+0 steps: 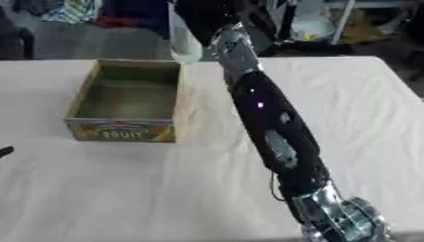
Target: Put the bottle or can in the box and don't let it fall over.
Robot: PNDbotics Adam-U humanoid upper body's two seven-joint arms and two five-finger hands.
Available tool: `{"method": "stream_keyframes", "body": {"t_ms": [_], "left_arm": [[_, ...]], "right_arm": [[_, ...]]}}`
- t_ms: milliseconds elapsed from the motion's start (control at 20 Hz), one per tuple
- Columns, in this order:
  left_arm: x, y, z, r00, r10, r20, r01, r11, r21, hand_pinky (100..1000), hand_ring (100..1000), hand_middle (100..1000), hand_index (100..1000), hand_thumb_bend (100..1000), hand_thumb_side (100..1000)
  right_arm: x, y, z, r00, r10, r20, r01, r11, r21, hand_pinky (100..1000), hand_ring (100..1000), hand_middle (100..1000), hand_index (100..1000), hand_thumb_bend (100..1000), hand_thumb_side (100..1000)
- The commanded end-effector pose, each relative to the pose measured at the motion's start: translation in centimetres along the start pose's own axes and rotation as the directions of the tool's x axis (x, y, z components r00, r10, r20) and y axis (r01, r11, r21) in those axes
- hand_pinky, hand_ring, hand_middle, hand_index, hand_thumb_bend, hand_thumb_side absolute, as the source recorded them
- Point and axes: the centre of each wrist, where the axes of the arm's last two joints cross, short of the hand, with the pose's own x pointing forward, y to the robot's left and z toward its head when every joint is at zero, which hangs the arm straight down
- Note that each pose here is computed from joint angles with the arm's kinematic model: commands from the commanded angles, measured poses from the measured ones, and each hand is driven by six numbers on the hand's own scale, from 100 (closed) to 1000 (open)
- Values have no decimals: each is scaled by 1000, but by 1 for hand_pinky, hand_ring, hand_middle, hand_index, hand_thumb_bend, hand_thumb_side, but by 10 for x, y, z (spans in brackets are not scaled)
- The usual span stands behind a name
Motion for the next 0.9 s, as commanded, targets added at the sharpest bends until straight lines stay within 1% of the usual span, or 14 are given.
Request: {"method": "stream_keyframes", "body": {"t_ms": [50, 350, 600, 750, 900], "left_arm": [[10, -4, -8, 999, 8, 41, -7, 1000, -29, 814, 1000, 863, 963, 100, 983], [14, -6, -13, 998, 19, 55, -17, 999, -32, 814, 1000, 864, 963, 100, 985], [13, -6, -13, 999, 14, 53, -13, 999, -33, 815, 1000, 864, 963, 100, 986], [13, -4, -12, 999, 10, 51, -9, 1000, -29, 815, 1000, 864, 963, 100, 987], [11, -3, -11, 999, 5, 45, -4, 1000, -23, 815, 1000, 864, 964, 100, 989]], "right_arm": [[-7, 1, -8, 1000, 9, -19, -9, 1000, 7, 420, 153, 135, 1000, 100, 405], [-40, -26, 10, 995, -11, -96, 1, 996, -94, 411, 153, 114, 1000, 100, 436], [-70, -51, 35, 985, -32, -169, -3, 979, -206, 403, 154, 100, 1000, 100, 462], [-82, -62, 50, 978, -34, -204, -19, 968, -252, 401, 155, 100, 1000, 100, 475], [-93, -70, 64, 972, -44, -230, -24, 959, -283, 396, 155, 100, 1000, 100, 480]]}}
